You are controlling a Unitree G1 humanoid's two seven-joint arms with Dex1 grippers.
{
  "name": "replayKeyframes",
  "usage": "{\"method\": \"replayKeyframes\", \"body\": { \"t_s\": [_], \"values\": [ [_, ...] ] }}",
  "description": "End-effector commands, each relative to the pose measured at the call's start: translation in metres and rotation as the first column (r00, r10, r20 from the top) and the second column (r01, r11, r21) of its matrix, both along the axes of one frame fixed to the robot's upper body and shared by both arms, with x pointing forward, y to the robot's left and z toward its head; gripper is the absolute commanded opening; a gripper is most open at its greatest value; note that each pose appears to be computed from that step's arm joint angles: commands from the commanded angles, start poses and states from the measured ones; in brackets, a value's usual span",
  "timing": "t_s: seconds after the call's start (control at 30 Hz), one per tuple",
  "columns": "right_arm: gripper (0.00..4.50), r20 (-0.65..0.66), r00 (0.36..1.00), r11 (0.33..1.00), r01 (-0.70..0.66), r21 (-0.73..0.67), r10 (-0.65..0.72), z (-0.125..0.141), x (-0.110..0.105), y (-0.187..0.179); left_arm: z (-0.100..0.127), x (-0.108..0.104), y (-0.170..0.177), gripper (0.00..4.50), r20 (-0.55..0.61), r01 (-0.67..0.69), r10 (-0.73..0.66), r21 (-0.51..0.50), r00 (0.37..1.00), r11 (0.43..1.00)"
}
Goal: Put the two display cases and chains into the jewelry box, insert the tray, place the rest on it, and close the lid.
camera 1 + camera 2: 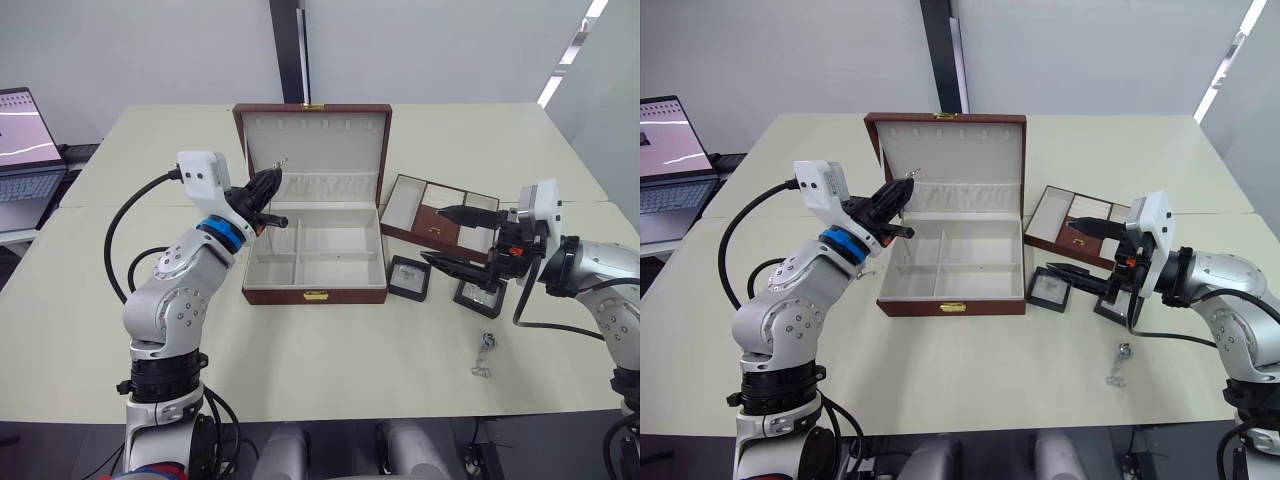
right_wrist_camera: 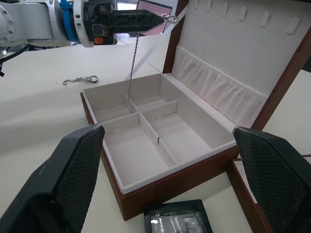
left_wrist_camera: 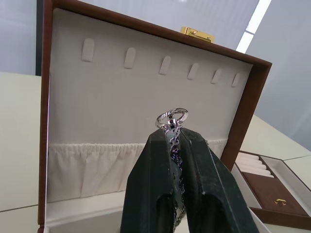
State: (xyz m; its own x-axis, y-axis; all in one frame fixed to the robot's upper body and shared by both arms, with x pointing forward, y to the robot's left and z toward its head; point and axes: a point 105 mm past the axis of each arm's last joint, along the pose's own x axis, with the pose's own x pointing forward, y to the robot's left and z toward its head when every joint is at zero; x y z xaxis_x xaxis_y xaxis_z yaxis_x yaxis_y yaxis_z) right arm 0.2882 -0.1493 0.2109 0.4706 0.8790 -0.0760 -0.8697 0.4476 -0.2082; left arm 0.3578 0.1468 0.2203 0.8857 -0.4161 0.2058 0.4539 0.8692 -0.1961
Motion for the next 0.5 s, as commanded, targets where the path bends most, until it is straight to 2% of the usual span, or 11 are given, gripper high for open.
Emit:
{"method": "replayKeyframes", "body": {
  "t_s": [0.03, 0.13, 0.37, 0.5],
  "values": [
    [4.5, 0.045, 0.999, 1.0, 0.003, 0.002, -0.003, 0.011, -0.003, -0.002, -0.005, -0.002, 0.003, 0.03, 0.007, -0.004, 0.004, 0.004, 1.0, 1.0],
    [4.5, 0.042, 0.999, 1.0, 0.005, 0.002, -0.005, 0.011, -0.002, -0.002, -0.017, -0.002, 0.006, 0.03, -0.018, -0.015, 0.015, 0.011, 1.0, 1.0],
    [4.5, 0.039, 0.999, 1.0, 0.002, 0.002, -0.002, 0.011, -0.002, -0.001, -0.023, 0.0, 0.008, 0.03, -0.029, -0.023, 0.023, 0.0, 0.999, 1.0],
    [4.5, 0.035, 0.999, 1.0, 0.003, -0.002, -0.003, 0.01, -0.002, -0.002, -0.035, 0.0, 0.005, 0.03, -0.059, -0.015, 0.016, 0.004, 0.998, 1.0]
  ]
}}
